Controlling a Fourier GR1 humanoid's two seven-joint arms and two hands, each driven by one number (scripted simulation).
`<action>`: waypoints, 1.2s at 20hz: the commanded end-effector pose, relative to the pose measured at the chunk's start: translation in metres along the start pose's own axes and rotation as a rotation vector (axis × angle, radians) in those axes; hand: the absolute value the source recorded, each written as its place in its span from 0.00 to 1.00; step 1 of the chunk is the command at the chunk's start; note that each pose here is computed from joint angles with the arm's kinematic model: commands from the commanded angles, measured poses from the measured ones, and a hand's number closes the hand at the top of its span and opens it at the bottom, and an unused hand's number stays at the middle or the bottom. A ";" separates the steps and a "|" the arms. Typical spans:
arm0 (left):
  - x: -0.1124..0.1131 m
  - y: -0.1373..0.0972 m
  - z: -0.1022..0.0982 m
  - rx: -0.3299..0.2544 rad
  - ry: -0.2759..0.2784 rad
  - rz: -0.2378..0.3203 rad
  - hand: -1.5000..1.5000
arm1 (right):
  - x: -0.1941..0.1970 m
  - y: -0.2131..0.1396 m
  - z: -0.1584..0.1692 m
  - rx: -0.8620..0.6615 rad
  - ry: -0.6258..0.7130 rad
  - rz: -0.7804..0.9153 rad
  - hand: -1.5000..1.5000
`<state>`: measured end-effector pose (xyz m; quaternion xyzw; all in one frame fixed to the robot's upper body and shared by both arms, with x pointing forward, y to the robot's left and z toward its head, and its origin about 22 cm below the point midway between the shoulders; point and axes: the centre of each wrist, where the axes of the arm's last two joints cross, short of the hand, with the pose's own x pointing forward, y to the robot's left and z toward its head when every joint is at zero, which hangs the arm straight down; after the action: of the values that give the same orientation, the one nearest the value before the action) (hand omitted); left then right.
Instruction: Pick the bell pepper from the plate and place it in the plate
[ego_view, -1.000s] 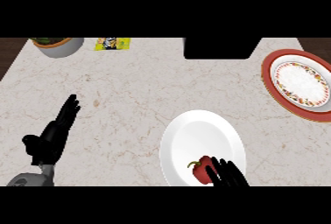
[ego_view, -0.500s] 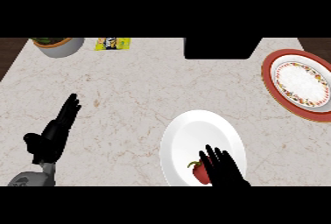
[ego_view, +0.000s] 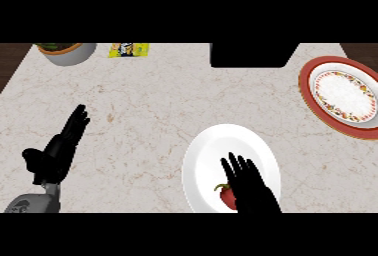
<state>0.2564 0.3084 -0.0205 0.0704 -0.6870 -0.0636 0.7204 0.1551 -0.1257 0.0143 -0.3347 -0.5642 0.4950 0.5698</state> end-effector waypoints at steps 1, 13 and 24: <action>-0.011 -0.019 0.006 0.000 -0.002 0.020 0.50 | -0.026 -0.009 0.004 -0.014 0.034 0.031 0.00; 0.001 -0.025 -0.007 -0.008 -0.003 0.001 0.50 | -0.007 0.020 -0.053 0.084 -0.079 0.025 1.00; -0.005 0.005 0.008 0.041 0.007 -0.004 0.50 | -0.150 -0.049 -0.017 -0.195 0.078 0.102 1.00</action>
<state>0.2522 0.3064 -0.0219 0.0742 -0.6860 -0.0580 0.7214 0.1856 -0.1935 -0.0114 -0.3549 -0.5901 0.5030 0.5223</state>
